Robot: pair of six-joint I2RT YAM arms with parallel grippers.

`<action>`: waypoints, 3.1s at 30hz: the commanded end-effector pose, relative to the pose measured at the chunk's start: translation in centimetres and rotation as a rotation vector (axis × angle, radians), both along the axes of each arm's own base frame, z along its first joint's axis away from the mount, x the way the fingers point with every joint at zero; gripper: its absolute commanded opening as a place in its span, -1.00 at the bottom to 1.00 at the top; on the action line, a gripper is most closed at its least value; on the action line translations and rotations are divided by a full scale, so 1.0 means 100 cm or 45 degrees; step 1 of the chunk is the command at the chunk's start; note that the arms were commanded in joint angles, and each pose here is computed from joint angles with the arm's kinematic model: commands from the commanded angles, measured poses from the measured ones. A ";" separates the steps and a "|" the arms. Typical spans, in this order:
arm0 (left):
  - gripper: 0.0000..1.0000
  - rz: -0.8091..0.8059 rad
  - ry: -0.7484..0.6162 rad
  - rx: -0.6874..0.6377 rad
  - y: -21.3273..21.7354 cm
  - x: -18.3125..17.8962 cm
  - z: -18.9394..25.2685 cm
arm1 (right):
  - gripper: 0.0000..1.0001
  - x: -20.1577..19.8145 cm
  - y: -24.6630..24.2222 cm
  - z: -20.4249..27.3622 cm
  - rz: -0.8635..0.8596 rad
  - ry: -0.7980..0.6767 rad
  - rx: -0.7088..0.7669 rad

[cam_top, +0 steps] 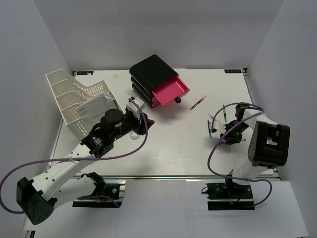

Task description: Organize the desk

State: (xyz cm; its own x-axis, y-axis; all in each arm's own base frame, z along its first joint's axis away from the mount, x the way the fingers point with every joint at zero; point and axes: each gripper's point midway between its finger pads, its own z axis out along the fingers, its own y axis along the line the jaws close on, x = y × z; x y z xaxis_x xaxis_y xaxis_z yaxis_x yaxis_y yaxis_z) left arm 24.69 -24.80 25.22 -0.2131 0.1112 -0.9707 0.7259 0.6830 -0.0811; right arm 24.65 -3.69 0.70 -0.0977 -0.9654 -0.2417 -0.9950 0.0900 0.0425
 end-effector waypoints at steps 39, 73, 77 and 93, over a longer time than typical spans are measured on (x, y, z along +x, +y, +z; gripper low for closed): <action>0.14 0.288 -0.093 0.109 0.041 0.022 -0.003 | -1.00 0.181 0.272 0.264 0.175 -1.226 0.447; 0.13 0.293 -0.105 0.157 0.043 0.025 -0.008 | -0.10 0.200 0.338 0.221 0.550 -1.194 0.484; 0.13 0.294 -0.105 0.161 0.044 0.025 -0.009 | -0.53 0.190 0.341 0.257 0.479 -1.194 0.609; 0.12 0.261 -0.117 0.127 0.041 0.021 -0.001 | -1.00 0.120 0.226 0.203 0.424 -0.771 0.361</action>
